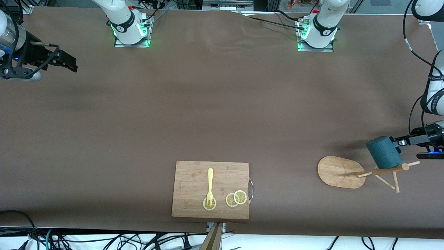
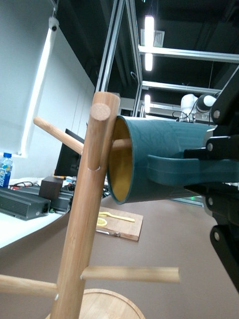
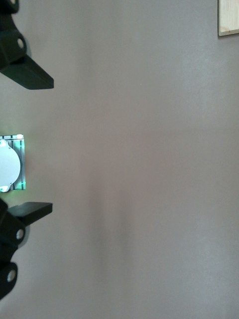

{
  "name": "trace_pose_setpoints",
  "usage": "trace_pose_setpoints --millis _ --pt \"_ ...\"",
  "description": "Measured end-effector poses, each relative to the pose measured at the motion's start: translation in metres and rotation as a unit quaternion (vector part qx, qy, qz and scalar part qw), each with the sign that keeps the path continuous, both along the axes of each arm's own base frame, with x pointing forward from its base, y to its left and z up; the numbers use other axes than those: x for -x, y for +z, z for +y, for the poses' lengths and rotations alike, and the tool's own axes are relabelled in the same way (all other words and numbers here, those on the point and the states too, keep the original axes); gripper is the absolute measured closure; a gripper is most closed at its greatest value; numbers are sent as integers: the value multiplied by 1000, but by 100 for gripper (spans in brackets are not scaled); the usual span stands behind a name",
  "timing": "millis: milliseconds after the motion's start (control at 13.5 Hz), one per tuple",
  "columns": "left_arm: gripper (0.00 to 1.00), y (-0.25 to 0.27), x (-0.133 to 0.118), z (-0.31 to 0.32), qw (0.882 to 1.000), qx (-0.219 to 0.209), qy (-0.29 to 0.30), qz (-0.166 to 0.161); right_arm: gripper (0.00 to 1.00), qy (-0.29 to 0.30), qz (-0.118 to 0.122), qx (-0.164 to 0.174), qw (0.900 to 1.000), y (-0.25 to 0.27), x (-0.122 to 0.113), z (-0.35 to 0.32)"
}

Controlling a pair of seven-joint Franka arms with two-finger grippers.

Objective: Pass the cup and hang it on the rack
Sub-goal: 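Hang the mug on a rack peg and open the left gripper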

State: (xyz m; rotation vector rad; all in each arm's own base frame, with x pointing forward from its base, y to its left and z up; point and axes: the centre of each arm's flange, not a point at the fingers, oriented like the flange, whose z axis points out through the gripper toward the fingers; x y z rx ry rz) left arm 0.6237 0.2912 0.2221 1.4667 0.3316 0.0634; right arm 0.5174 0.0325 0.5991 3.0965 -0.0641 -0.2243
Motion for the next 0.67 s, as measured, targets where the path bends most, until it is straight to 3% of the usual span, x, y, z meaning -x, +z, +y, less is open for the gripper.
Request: trace_pose_setpoints --millis 148,222,667 --pt "79 1 -1 1 1000 2 0 -3 0 0 1 0 1000 0 0 0" --pt "73 3 -2 3 1000 2 3 -5 0 0 1 0 1000 0 0 0" --pt "10 25 4 30 999 -21 -11 -27 0 0 1 0 1000 0 0 0"
